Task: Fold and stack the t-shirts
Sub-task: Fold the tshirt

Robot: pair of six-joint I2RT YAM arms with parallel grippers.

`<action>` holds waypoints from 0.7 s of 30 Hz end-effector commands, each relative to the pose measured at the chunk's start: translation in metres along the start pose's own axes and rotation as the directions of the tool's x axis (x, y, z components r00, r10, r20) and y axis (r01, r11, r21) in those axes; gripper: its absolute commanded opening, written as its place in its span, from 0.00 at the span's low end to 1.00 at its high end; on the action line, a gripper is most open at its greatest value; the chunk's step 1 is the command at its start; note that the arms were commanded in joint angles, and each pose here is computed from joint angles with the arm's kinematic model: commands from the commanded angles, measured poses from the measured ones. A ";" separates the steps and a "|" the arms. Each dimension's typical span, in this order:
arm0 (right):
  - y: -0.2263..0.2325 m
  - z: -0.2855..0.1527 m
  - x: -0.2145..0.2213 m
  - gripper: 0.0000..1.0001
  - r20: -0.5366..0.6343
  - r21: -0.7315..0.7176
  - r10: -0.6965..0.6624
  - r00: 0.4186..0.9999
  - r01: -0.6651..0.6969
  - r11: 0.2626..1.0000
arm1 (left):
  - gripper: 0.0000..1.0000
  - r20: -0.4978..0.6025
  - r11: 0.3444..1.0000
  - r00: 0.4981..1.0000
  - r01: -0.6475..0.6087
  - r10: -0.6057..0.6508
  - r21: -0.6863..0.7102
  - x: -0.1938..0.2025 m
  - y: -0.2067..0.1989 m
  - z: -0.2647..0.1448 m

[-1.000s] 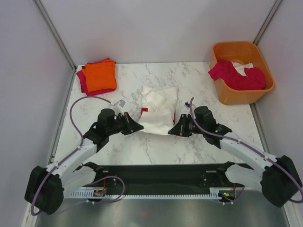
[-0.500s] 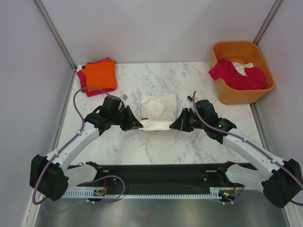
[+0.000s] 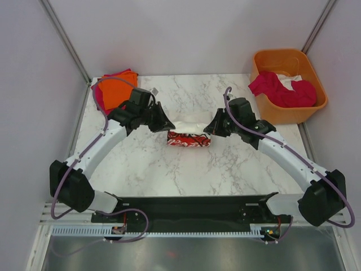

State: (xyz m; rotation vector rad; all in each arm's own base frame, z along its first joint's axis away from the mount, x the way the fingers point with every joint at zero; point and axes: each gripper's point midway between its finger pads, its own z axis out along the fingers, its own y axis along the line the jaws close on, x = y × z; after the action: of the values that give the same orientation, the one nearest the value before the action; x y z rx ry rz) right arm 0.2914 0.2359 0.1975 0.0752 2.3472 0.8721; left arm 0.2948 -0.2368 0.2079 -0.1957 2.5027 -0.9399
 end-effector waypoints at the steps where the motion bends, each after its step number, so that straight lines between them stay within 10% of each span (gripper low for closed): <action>1: 0.004 -0.003 -0.023 0.00 0.045 0.014 -0.045 0.998 0.044 0.999 | 0.02 0.014 0.999 0.998 -0.054 0.054 0.003 -0.018 -0.010 0.001; 21: -0.022 0.061 -0.077 0.00 0.019 0.084 -0.046 0.999 0.045 0.995 | 0.03 -0.001 0.999 0.999 -0.033 0.033 -0.035 -0.080 -0.005 0.057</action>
State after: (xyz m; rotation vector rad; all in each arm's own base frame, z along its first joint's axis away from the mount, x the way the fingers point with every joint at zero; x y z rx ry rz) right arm 0.3736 0.2281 0.1669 0.1006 2.4251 0.7160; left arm 0.3763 -0.2492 0.1898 -0.2244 2.5594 -0.8591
